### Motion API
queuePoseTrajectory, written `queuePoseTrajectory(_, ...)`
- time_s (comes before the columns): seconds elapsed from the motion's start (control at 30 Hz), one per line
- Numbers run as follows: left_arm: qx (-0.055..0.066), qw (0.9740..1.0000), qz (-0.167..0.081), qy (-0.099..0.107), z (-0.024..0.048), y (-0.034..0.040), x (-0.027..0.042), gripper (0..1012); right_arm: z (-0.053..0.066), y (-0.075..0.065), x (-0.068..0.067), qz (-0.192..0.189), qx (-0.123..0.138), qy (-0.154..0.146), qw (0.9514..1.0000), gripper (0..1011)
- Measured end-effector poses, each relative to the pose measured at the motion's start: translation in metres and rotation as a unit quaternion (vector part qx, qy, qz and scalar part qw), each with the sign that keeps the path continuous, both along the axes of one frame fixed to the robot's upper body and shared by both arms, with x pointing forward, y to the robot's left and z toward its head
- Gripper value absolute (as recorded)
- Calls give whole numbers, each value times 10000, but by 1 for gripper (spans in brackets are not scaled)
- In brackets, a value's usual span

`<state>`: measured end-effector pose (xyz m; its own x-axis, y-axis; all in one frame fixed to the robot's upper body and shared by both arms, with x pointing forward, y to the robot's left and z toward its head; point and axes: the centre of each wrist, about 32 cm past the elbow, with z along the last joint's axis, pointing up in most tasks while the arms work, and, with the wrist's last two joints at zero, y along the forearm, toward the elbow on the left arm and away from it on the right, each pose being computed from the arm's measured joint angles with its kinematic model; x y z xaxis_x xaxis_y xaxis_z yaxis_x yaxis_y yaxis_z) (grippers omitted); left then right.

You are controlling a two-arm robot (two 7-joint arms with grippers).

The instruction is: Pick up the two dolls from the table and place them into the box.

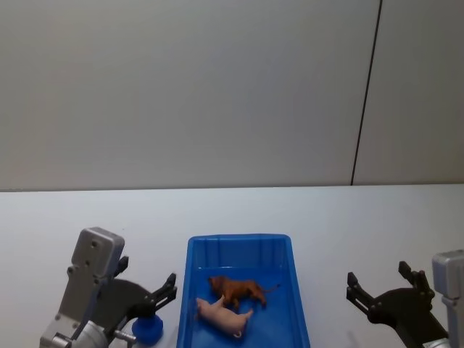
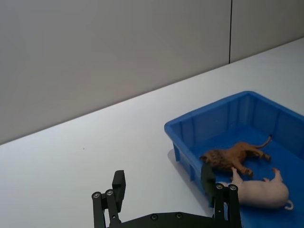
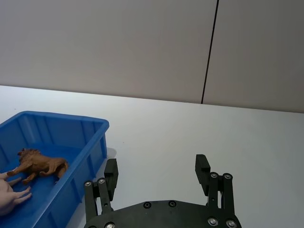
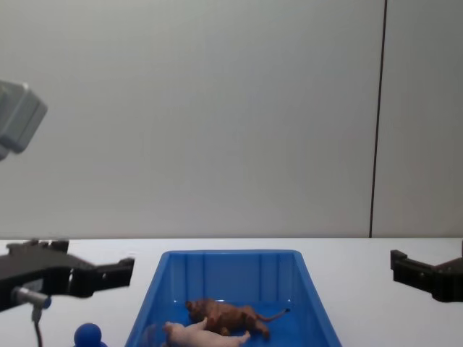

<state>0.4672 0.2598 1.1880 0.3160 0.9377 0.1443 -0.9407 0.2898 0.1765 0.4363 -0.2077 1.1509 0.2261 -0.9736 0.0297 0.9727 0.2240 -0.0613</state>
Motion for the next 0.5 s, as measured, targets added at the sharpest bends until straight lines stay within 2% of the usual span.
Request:
queuePoseTrajectory(0.3, 45, 9995, 92, 295, -93, 82, 10, 1001, -2, 0, -2, -4, 0, 3, 10000, 1001)
queuePoseTrajectory(0.5, 80, 9987, 111, 500, -161, 133, 39, 1001, -2, 0, -3, -6, 0, 4, 10000, 1001)
